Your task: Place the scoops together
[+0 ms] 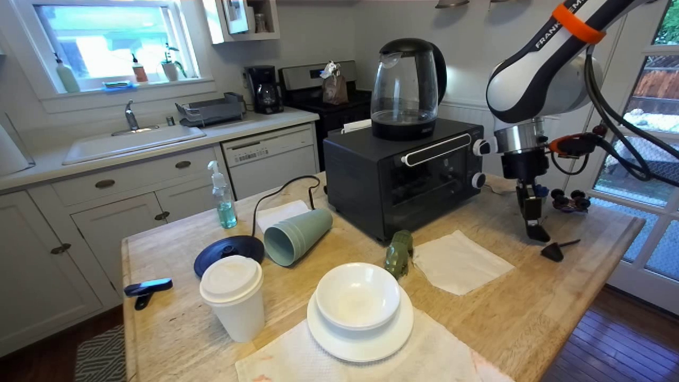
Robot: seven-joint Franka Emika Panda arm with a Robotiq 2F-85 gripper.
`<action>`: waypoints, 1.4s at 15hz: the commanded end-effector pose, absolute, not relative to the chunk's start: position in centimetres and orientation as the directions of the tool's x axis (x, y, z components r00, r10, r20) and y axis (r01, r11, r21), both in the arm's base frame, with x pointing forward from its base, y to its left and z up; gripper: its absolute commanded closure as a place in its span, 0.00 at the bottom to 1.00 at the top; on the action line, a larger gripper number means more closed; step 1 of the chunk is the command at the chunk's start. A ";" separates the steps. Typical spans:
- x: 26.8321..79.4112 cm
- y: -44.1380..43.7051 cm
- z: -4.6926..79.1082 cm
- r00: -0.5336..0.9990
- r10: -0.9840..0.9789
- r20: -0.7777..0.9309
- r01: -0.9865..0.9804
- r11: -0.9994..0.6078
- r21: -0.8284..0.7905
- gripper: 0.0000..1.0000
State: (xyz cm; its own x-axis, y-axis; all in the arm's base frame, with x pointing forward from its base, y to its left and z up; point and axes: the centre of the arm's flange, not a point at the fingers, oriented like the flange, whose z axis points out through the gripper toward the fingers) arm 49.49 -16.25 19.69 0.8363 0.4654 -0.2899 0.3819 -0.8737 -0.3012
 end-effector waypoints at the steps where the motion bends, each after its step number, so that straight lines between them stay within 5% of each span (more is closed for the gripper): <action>1: 49.5 -16.4 19.9 0.866 0.407 -0.291 0.312 -0.894 -0.322 1.00; 21: 47.8 -17.8 19.4 0.887 0.239 -0.395 0.090 -0.928 -0.360 1.00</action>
State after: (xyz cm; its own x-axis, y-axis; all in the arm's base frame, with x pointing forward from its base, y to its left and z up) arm 47.42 -17.63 19.37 0.8827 0.2702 -0.3845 0.1310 -0.9273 -0.3508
